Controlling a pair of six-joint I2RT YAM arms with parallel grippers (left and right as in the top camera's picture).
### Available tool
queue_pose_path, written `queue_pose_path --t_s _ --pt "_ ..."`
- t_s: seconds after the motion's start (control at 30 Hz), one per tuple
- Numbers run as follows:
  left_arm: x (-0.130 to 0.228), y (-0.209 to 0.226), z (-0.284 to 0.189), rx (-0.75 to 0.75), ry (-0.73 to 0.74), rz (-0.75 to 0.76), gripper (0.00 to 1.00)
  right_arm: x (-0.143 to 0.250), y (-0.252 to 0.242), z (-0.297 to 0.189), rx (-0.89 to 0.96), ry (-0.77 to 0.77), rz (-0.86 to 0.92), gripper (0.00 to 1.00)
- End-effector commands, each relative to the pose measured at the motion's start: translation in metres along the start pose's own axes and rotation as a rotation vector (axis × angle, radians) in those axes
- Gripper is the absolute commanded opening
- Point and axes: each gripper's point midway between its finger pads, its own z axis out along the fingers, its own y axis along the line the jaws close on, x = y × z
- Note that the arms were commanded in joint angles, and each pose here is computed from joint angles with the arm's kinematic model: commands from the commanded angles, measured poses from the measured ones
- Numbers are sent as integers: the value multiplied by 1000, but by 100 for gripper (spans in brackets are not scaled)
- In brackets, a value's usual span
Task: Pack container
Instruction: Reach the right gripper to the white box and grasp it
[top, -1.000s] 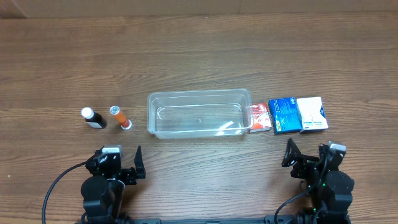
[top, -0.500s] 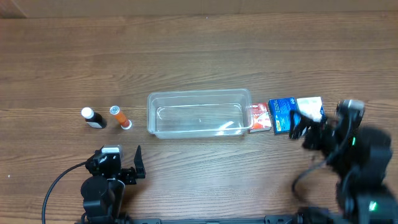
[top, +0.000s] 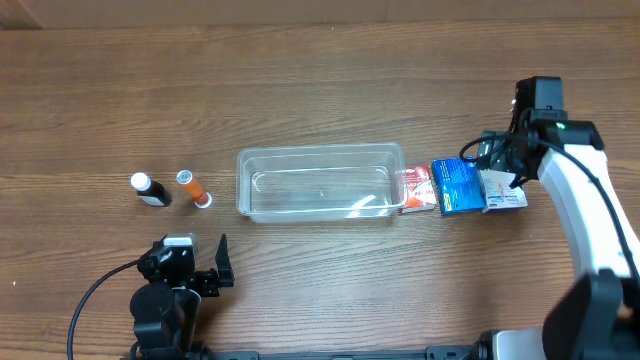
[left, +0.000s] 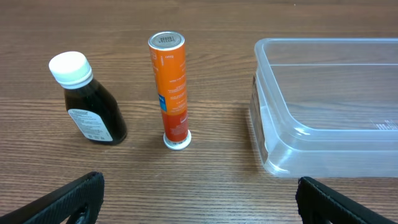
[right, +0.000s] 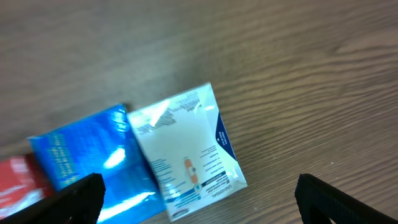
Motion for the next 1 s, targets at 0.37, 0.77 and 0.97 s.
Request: queue_pose_path --t_s 0.37,0.77,0.97 --pt "-2 0 0 -2 -13 -11 100 17 4 44 -322 150 -91 100" --pt "-2 0 0 -2 -13 -11 100 35 6 80 -231 264 -60 96" --pt "-2 0 0 -2 -12 -11 100 36 -1 87 -184 257 -8 91"
